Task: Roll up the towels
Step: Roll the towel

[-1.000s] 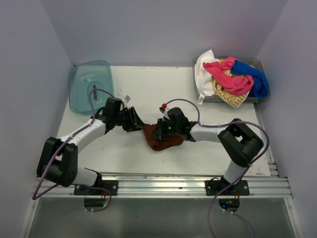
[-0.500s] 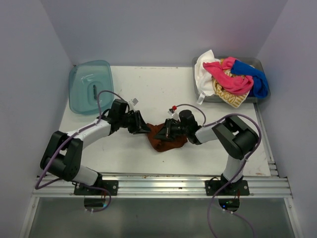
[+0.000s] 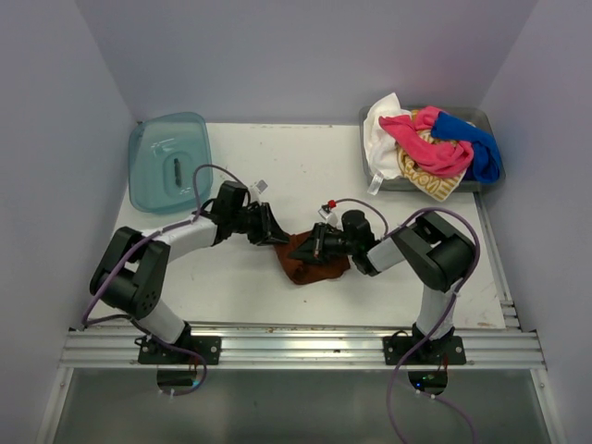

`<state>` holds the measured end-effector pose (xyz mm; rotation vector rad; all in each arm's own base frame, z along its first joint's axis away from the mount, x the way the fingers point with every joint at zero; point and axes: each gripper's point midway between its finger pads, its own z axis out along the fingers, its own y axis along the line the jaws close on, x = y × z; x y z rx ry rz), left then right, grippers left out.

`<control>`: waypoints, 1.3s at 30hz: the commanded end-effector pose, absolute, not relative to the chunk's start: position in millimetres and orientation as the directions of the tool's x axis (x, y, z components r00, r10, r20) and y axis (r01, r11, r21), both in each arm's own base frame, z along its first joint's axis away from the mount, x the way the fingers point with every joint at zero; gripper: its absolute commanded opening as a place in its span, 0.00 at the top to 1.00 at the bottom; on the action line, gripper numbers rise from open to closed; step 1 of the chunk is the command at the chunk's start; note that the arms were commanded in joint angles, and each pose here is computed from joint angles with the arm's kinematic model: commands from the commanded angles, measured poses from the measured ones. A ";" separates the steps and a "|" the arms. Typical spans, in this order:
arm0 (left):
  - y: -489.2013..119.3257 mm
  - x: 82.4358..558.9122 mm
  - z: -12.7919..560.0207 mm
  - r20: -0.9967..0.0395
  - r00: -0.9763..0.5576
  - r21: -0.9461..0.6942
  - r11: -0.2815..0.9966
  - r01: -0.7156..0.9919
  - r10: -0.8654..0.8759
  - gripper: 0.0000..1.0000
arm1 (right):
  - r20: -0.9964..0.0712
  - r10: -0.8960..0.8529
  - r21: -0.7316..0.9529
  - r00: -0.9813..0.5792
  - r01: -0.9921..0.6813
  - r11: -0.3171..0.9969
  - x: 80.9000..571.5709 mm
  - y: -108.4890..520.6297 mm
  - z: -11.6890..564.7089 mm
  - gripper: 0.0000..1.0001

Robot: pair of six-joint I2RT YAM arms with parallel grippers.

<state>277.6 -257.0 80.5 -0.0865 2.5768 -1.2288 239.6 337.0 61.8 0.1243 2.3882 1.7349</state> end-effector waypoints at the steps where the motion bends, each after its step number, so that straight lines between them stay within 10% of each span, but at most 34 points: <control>1: -273.8 295.1 97.6 -0.310 -0.938 -0.794 0.585 0.166 -0.155 0.76 | -0.099 0.169 0.964 -0.981 -0.052 0.262 236.5 336.5 67.6 1.00; 17: -289.0 286.6 35.8 -0.201 -0.974 -0.754 0.650 0.088 -0.100 0.80 | -0.101 0.210 0.895 -0.972 0.004 0.447 228.8 310.9 25.7 1.00; 27: -283.0 272.1 9.1 -0.141 -0.987 -0.718 0.695 0.050 -0.075 0.82 | -0.428 0.047 0.561 -0.903 -0.224 0.797 232.2 271.4 55.5 0.42; 39: -282.1 267.3 5.3 -0.126 -0.990 -0.714 0.699 0.043 -0.068 0.82 | -0.549 -0.273 0.219 -0.790 -0.452 0.865 217.7 307.6 75.8 0.33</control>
